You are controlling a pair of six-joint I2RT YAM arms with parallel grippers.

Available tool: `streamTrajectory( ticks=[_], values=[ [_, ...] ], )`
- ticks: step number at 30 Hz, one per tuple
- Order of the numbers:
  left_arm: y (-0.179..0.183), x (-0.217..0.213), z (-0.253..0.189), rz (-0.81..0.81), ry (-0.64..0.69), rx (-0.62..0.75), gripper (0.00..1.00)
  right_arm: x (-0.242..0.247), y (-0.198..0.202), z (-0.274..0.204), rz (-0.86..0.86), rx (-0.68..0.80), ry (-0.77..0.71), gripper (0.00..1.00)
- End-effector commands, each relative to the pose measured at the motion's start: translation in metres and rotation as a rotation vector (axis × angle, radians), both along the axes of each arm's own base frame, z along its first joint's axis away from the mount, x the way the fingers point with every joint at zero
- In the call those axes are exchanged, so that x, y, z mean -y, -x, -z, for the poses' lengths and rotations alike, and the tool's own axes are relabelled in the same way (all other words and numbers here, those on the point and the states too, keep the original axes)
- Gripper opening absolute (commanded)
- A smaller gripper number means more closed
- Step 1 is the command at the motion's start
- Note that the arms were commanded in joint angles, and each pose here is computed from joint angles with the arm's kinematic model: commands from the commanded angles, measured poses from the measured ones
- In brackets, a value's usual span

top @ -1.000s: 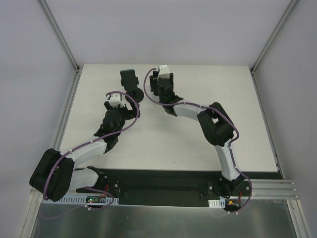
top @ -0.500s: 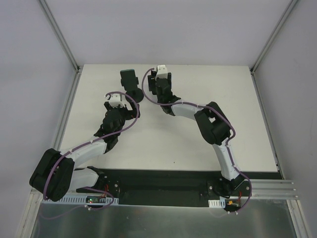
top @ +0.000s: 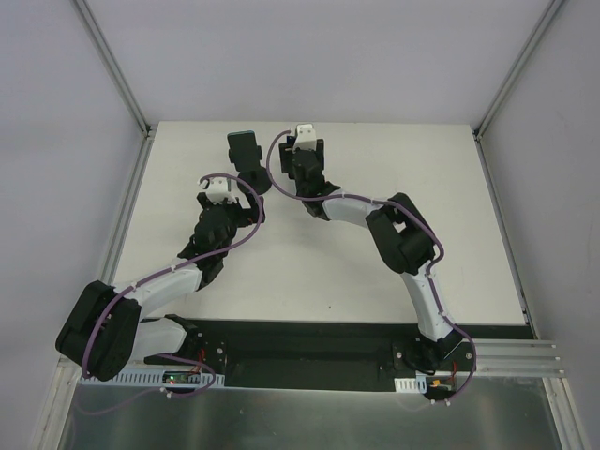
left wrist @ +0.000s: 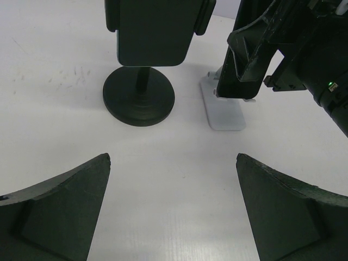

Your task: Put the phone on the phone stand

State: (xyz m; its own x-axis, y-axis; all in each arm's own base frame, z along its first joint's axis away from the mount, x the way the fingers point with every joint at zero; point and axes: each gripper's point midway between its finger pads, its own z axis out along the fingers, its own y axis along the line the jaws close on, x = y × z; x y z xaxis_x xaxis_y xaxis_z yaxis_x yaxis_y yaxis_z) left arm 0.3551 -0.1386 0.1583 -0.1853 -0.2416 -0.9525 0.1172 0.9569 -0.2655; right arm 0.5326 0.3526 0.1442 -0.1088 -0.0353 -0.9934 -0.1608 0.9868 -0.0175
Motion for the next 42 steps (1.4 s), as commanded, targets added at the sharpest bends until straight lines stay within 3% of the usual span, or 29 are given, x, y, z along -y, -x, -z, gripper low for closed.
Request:
streamTrajectory(
  ticks=[1,3,4,6,7,9,16,22,24,26,27,28,30,31,33,35,36,38,42],
  values=[
    [-0.001,-0.004,-0.018,-0.023,0.04,0.056,0.98,-0.001,0.002,-0.038,0.023,0.081,-0.078,0.24],
    [-0.001,-0.004,-0.018,-0.02,0.042,0.059,0.98,-0.001,0.003,-0.038,0.02,0.081,-0.081,0.33],
    [-0.001,-0.004,-0.018,-0.02,0.042,0.059,0.98,-0.001,0.003,-0.037,0.014,0.08,-0.078,0.5],
    [-0.001,-0.004,-0.017,-0.021,0.04,0.056,0.98,-0.005,0.006,-0.041,-0.011,0.082,-0.072,0.71],
    [-0.001,-0.004,-0.017,-0.023,0.042,0.056,0.98,-0.004,0.008,-0.042,-0.008,0.079,-0.067,0.89],
    [-0.002,-0.005,-0.016,-0.026,0.037,0.054,0.98,-0.003,0.011,-0.048,0.0,0.082,-0.06,0.98],
    [-0.003,-0.004,-0.013,-0.024,0.03,0.046,0.98,0.011,0.027,-0.074,0.007,0.083,-0.053,0.97],
    [0.0,-0.01,-0.015,-0.051,0.039,0.007,0.99,0.055,0.062,-0.115,0.076,0.115,-0.066,0.97],
    [0.003,-0.011,-0.026,-0.048,0.121,0.002,0.99,0.073,0.084,-0.148,0.09,0.138,-0.112,0.97],
    [0.012,-0.012,-0.05,-0.028,0.2,0.049,0.99,0.082,0.107,-0.141,0.056,0.087,-0.096,0.97],
    [0.017,-0.011,-0.054,-0.01,0.215,0.058,0.99,0.092,0.123,-0.167,0.045,0.115,-0.128,0.97],
    [0.026,-0.008,-0.07,0.029,0.254,0.09,0.99,0.1,0.136,-0.15,0.041,0.063,-0.076,0.97],
    [0.04,-0.008,-0.068,0.047,0.272,0.061,0.99,0.123,0.163,-0.169,0.06,0.052,-0.086,0.96],
    [0.052,-0.008,-0.083,0.074,0.316,0.094,0.99,0.134,0.179,-0.152,0.059,-0.028,-0.021,0.97],
    [0.068,-0.012,-0.075,0.083,0.325,0.063,0.99,0.151,0.213,-0.153,0.034,-0.06,-0.066,0.97],
    [0.09,-0.016,-0.088,0.12,0.362,0.103,0.99,0.158,0.243,-0.123,-0.052,-0.144,-0.03,0.97],
    [0.099,-0.018,-0.084,0.129,0.356,0.084,0.99,0.17,0.261,-0.139,-0.077,-0.118,-0.109,0.97],
    [0.123,-0.019,-0.106,0.191,0.372,0.158,0.99,0.181,0.285,-0.128,-0.126,-0.159,-0.144,0.96],
    [0.165,-0.027,-0.15,0.278,0.402,0.312,0.99,0.227,0.327,-0.153,-0.14,-0.077,-0.277,0.96]
  ],
)
